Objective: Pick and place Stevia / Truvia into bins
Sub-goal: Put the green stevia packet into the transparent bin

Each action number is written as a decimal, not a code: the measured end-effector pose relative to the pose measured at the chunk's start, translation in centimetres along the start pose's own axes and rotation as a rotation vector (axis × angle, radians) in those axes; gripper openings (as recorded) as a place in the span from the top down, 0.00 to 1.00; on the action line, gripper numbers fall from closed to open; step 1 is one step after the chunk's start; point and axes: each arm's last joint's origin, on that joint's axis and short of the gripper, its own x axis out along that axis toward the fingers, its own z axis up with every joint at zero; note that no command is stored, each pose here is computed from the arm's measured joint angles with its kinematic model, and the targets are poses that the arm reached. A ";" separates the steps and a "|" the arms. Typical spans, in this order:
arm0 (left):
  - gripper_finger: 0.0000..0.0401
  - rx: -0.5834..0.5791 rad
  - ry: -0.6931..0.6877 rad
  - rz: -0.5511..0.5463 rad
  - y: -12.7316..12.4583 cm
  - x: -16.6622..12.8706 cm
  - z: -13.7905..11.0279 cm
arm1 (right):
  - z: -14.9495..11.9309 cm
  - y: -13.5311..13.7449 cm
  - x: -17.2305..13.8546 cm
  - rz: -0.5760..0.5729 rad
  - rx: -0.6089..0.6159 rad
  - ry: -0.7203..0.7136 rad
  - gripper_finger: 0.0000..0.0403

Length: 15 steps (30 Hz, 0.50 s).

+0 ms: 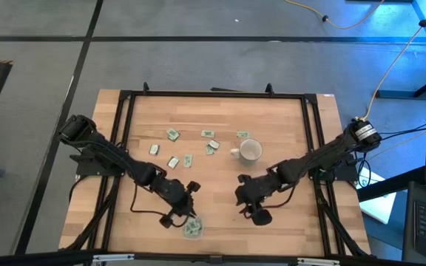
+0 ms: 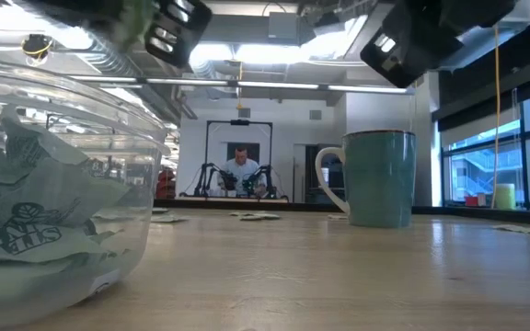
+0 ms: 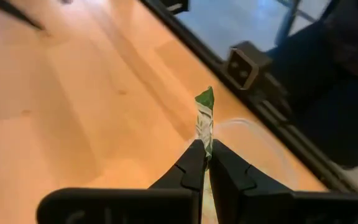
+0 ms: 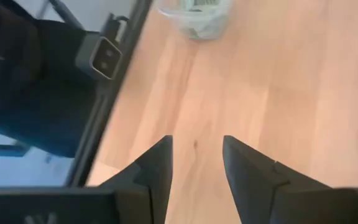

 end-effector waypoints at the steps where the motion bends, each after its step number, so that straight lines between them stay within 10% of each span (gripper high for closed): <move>1: 0.98 0.013 0.002 -0.010 -0.3 0.0 0.0 | 0.0 0.1 0.0 -0.017 -0.003 -0.003 0.64; 15: 0.98 0.095 0.051 0.120 -3.2 0.4 -0.3 | 0.0 0.0 0.0 -0.061 -0.002 -0.013 0.64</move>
